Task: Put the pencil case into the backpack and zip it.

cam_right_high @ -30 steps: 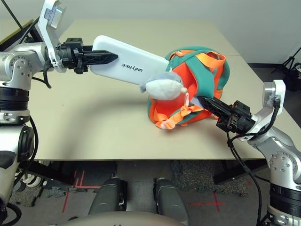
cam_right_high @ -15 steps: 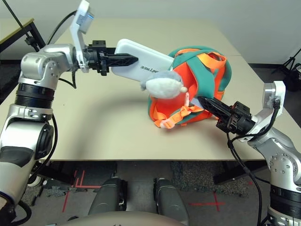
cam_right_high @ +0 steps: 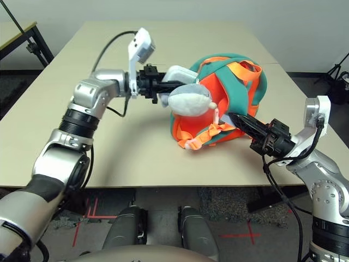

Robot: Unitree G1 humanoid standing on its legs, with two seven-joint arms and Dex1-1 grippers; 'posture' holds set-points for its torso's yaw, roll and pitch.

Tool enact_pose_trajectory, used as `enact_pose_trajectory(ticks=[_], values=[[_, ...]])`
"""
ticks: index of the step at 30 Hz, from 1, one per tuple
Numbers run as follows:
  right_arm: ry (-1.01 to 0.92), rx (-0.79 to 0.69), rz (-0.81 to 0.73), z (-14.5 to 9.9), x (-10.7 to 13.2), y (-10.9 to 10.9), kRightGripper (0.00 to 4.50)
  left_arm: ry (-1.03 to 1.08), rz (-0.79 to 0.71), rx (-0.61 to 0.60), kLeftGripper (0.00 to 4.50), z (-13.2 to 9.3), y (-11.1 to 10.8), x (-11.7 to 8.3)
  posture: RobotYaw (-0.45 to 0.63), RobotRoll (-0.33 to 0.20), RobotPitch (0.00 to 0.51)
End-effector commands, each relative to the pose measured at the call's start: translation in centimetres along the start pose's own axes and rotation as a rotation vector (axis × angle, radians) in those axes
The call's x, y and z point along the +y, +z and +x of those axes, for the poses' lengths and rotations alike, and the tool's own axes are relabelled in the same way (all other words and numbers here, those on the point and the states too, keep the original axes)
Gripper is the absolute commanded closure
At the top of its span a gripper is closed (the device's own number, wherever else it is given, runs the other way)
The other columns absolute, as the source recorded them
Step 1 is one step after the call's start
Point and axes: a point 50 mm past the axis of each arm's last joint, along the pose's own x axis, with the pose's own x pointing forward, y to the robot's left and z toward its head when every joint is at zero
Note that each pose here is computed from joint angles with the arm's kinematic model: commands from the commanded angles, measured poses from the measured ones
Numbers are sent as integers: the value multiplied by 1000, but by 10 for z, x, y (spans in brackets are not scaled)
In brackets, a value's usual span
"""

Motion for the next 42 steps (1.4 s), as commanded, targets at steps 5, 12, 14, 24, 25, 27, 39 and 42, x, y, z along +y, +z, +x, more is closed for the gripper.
enact_pose_trajectory(ticks=[5,12,14,24,25,27,39,42], values=[[4,-12,-20,2,0,4,4500,46,22,-15,2482,0,-2,-1,18,0,51],[2,-5,-16,1,-1,4,4500,53,33,-42,24,-37,30,13,26,0,58],[2,-4,-15,1,-1,3,4500,62,46,-43,24,-47,38,15,27,0,59],[5,4,-11,2,-3,3,4500,55,13,-12,1401,-67,39,9,38,0,64],[6,4,-11,2,-3,4,4500,40,0,0,1815,-64,34,6,38,0,64],[6,6,-13,2,-4,4,4500,27,-8,21,2610,-58,25,2,38,0,64],[-6,4,-22,-1,-2,5,4500,-9,-78,12,4478,-33,6,-4,14,0,64],[-8,1,-22,-1,-1,5,4500,1,-76,21,4478,-25,1,-2,9,0,64]])
